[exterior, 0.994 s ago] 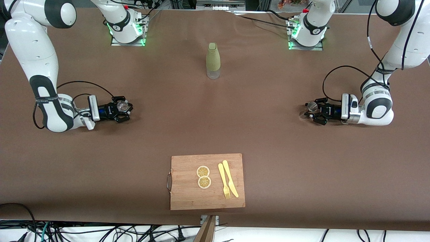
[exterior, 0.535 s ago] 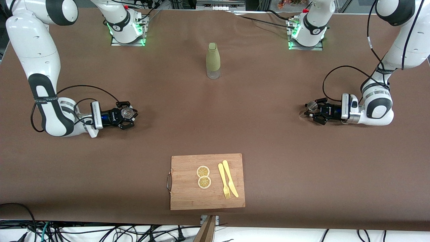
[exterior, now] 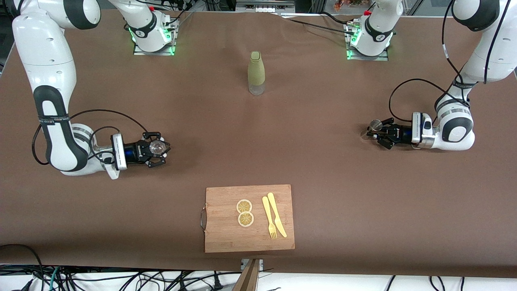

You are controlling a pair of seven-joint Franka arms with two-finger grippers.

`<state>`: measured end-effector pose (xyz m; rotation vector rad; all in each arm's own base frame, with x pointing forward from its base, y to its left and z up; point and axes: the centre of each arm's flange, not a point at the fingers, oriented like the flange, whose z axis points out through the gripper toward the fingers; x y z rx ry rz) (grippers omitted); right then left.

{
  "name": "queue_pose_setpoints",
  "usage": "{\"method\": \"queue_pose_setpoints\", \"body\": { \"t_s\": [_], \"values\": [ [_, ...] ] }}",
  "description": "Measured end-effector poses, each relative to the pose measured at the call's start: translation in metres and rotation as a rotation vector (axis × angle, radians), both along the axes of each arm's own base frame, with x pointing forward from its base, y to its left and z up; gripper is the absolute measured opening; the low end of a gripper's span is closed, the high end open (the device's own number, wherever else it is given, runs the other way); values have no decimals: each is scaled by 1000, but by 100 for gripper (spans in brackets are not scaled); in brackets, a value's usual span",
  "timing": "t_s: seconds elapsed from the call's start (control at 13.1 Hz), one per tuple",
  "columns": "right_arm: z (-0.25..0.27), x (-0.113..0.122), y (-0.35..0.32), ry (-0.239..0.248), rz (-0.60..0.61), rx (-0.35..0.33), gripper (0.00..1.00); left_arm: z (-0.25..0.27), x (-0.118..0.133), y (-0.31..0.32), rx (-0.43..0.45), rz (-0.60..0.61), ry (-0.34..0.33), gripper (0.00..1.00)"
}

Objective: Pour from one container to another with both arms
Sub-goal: 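Lift the glass cup with the right gripper while the left gripper lifts the jigger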

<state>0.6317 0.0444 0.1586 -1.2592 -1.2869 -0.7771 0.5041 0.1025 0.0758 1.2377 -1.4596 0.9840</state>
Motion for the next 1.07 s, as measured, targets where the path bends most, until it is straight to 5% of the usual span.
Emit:
{"method": "queue_pose_setpoints", "body": {
  "t_s": [0.61,1.07],
  "values": [
    [53,33,30,70,-22,-75,15,0,-3,8,-5,14,3,22],
    [109,48,112,61,-81,-152,15,6,-4,13,-31,16,17,22]
  ]
}}
